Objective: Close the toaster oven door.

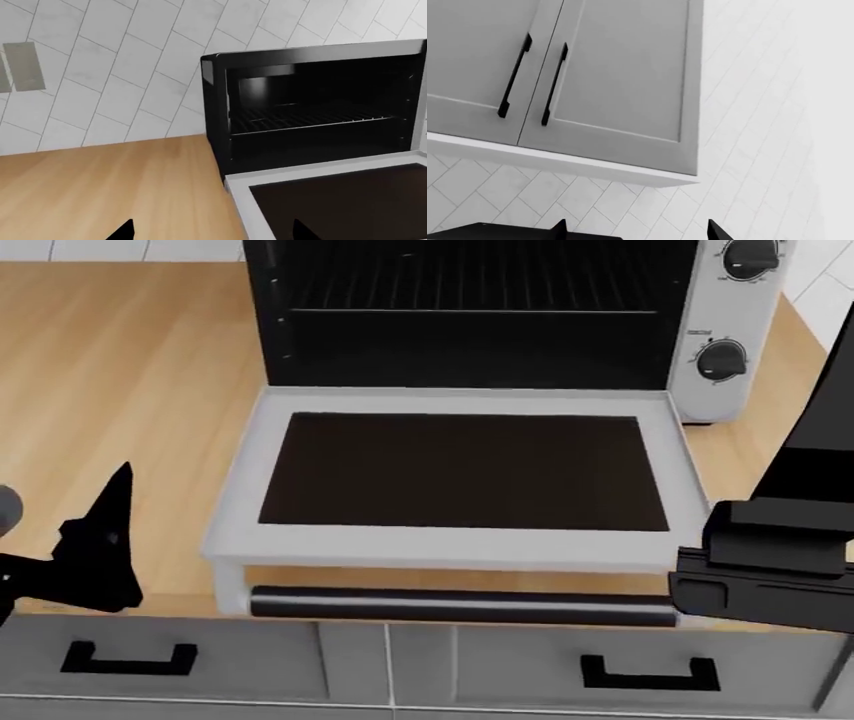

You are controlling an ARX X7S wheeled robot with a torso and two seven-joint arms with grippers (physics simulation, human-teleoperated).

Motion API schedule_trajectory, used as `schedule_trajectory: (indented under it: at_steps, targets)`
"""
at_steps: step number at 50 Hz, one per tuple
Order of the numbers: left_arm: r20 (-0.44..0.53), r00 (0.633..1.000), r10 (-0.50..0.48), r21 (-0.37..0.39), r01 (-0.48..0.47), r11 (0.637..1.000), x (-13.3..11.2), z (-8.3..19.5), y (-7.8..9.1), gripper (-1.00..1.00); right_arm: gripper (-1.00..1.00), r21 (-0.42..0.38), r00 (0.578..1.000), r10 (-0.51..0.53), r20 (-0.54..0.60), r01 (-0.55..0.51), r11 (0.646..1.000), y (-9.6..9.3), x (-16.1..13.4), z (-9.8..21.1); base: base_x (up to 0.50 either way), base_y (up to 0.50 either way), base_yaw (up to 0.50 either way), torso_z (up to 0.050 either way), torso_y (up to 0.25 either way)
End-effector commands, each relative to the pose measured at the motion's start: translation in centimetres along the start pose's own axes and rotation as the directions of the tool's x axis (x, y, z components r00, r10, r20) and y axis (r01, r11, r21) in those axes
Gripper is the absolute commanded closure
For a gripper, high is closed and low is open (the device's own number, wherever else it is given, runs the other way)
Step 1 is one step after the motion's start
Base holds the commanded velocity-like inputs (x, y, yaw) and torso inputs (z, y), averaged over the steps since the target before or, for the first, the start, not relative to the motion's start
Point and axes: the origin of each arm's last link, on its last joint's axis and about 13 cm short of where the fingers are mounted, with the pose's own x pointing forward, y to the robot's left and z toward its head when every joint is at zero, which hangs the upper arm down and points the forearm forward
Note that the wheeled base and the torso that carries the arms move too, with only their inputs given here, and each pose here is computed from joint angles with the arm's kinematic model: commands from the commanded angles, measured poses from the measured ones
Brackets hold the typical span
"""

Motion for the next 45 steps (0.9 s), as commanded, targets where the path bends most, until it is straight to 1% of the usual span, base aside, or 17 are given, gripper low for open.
schedule_trajectory:
  at_steps: [1,32,38,39,45]
  targets:
    - [0.005,1.0,-0.004,-0.003,0.004,1.0,0.04,0.08,-0.05,-1.0,-1.0,-0.004,1.0,0.001,-0.002,-0.001,1.0,-0.03,-0.09,0.09,0.32,0.0,0.0,0.0,0.0]
    - [0.013,1.0,-0.001,-0.008,0.001,1.0,0.08,0.11,0.14,-1.0,-1.0,-0.013,1.0,0.008,0.002,-0.008,1.0,-0.01,-0.04,0.41,0.35,0.0,0.0,0.0,0.0]
    - [0.011,1.0,-0.001,-0.006,0.001,1.0,0.07,0.04,0.1,-1.0,-1.0,-0.01,1.0,0.004,0.004,-0.004,1.0,-0.03,-0.12,0.35,0.36,0.0,0.0,0.0,0.003]
    - [0.011,1.0,0.0,-0.006,0.0,1.0,0.06,0.05,0.11,-1.0,-1.0,0.009,1.0,-0.006,0.012,0.006,1.0,-0.08,-0.12,0.45,0.36,0.0,0.0,0.0,0.0]
    - [0.016,1.0,0.0,-0.01,0.0,1.0,0.29,0.11,0.29,-1.0,-1.0,0.007,1.0,-0.002,0.011,0.002,1.0,-0.1,-0.14,0.5,0.0,0.0,0.0,0.0,0.0]
